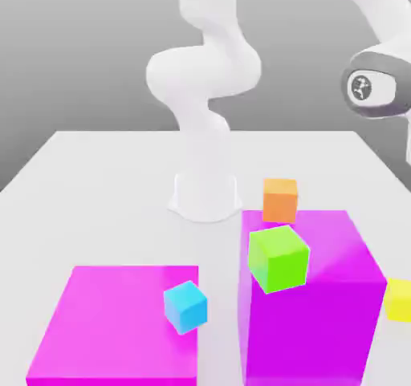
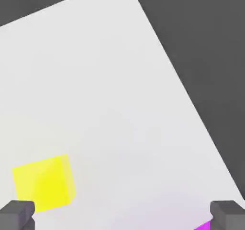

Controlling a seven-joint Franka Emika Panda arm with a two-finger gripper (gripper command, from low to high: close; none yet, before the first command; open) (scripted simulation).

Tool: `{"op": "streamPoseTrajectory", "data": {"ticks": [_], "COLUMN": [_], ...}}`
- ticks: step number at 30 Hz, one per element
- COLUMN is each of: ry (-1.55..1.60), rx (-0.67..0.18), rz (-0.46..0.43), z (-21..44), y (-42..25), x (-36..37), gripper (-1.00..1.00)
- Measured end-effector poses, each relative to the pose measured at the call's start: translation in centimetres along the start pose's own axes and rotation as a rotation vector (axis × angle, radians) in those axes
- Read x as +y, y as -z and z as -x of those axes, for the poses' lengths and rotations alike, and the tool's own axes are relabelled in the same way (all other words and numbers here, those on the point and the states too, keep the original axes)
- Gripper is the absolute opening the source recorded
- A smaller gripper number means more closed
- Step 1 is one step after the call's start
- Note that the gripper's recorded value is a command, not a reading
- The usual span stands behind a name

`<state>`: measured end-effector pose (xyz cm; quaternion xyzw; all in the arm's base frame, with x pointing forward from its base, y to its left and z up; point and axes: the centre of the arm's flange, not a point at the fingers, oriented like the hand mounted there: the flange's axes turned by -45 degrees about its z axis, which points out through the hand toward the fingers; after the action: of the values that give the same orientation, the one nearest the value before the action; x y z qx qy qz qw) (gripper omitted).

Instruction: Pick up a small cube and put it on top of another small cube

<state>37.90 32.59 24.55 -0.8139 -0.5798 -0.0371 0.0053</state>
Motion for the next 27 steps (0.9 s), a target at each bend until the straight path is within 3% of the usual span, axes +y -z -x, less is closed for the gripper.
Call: {"op": "streamPoseTrajectory", "data": {"ticks": [3,7,8,15,20,27], "ry": [0.105,0.124,0.125,0.126,0.121,-0.054], "rx": [-0.054,-0.064,-0.064,-0.065,-0.068,-0.136], "rz": [-0.032,-0.038,-0.039,-0.039,-0.040,-0.082], "z": [-0.2,0.1,0.2,0.2,-0.2,-1.0], "y": [-5.0,-10.4,-11.2,-11.1,-5.7,-2.6], "x": [-3.1,-3.8,-3.9,-3.9,-3.5,6.3], "gripper": [0.00,0.00,-1.00,-1.00,-1.00,-1.00]}}
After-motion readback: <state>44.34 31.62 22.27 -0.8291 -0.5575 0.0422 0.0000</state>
